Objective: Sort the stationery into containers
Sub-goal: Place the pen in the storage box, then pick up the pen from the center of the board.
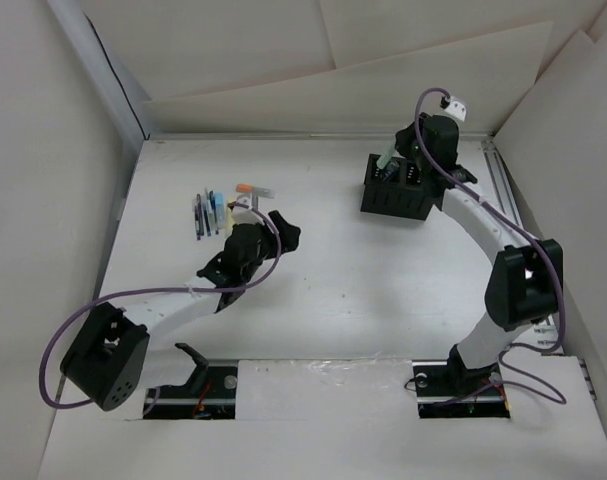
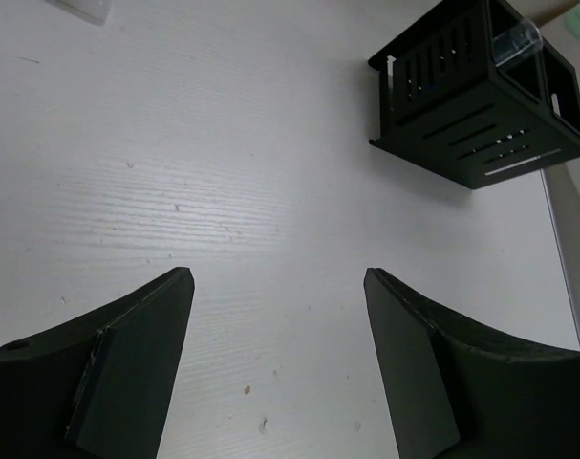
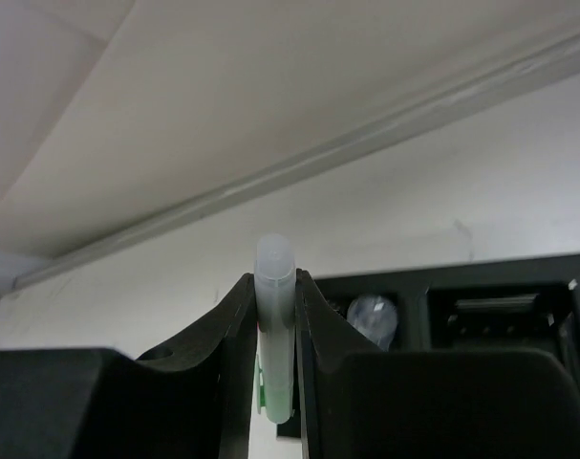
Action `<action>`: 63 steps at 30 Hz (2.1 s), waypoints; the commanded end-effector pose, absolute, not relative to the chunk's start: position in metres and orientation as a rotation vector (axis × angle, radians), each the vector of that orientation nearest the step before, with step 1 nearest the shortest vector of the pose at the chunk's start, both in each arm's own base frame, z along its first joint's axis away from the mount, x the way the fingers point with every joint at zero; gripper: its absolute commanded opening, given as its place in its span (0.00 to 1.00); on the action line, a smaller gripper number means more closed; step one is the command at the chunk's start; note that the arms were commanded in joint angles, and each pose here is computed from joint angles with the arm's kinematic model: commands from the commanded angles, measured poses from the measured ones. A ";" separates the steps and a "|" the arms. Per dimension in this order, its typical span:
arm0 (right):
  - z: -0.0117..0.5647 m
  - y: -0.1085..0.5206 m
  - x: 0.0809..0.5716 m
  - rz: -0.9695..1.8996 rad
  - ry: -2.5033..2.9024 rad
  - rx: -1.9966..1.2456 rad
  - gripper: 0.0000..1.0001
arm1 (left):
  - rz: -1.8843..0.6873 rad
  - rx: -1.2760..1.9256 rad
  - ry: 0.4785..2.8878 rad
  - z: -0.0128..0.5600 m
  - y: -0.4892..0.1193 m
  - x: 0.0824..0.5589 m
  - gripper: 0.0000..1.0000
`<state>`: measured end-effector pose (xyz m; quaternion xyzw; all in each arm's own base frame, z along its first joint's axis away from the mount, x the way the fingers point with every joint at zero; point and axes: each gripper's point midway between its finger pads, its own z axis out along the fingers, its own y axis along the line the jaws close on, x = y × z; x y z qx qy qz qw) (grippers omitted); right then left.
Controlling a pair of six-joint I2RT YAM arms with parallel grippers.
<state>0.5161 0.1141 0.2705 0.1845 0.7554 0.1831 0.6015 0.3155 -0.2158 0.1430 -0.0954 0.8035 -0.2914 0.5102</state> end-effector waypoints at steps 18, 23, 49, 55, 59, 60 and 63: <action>0.235 0.110 0.547 -0.057 1.763 0.420 0.01 | -0.436 -0.522 2.020 0.120 -0.202 0.391 0.77; 0.219 0.121 0.537 -0.095 1.773 0.449 0.12 | -0.387 -0.694 2.036 0.096 -0.173 0.407 0.74; 0.293 0.145 0.465 0.264 1.737 0.322 0.79 | -0.175 -1.256 2.031 0.062 -0.127 0.506 0.60; 0.283 0.162 0.465 0.321 1.773 0.277 0.79 | -0.167 -1.247 2.040 0.059 -0.132 0.524 0.60; 0.279 0.169 0.464 0.333 1.786 0.261 0.79 | -0.085 -1.253 2.067 0.052 -0.130 0.531 0.60; 0.279 0.169 0.464 0.333 1.786 0.261 0.79 | -0.064 -1.254 2.064 0.051 -0.128 0.532 0.60; 0.283 0.171 0.465 0.345 1.779 0.255 0.78 | -0.039 -1.244 2.048 0.053 -0.128 0.534 0.60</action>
